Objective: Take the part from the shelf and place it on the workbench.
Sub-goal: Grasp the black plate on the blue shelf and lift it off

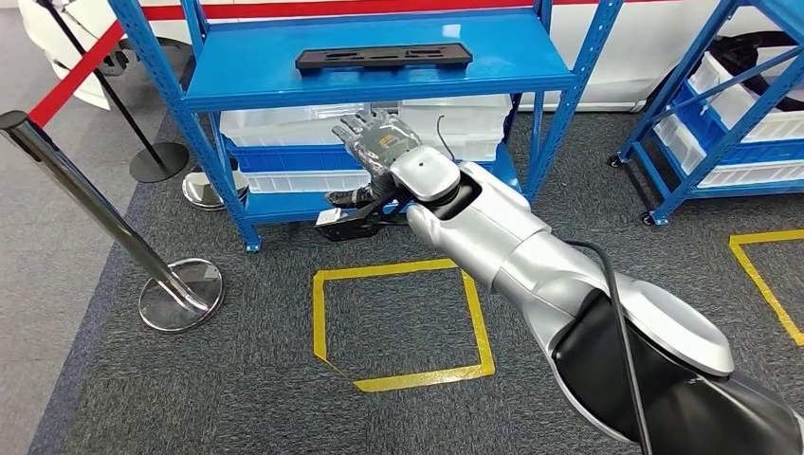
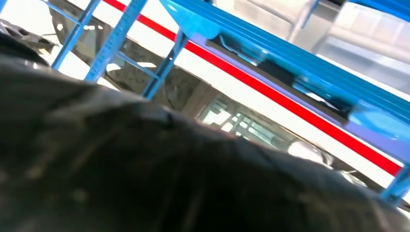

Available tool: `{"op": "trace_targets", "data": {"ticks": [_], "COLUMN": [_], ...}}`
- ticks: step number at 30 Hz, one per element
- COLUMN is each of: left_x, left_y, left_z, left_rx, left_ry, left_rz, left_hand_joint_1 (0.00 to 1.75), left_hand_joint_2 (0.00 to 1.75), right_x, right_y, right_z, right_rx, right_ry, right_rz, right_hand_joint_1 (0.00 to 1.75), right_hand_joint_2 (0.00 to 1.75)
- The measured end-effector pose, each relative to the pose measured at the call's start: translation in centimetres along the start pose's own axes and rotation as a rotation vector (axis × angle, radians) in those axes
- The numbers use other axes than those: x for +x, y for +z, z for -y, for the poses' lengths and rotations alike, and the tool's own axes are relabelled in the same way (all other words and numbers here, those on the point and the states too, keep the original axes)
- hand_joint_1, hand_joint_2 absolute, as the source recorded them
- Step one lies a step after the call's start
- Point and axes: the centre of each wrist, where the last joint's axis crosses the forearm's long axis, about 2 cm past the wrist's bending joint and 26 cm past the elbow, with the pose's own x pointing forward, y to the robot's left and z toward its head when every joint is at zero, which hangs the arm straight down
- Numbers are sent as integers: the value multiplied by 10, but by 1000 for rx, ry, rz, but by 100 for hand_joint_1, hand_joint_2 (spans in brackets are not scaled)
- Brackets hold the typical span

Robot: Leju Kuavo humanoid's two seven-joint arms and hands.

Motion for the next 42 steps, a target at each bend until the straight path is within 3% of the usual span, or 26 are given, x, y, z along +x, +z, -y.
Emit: {"op": "trace_targets", "data": {"ticks": [9, 20, 42], "left_x": [0, 4, 3], "left_y": [0, -1, -1], "left_z": [-4, 2, 5], "left_rx": [104, 57, 81], "left_ry": [-2, -8, 2], "left_rz": [-103, -30, -71], "left_hand_joint_1": [0, 0, 0], "left_hand_joint_2": [0, 0, 0], "right_x": [-12, -21, -22], "right_y": [3, 4, 3], "right_z": [-10, 1, 4], "right_rx": [50, 36, 58], "right_ry": [30, 30, 37], "right_rz": [-30, -48, -65], "right_hand_joint_1": [0, 0, 0], "right_hand_joint_2": [0, 0, 0]}}
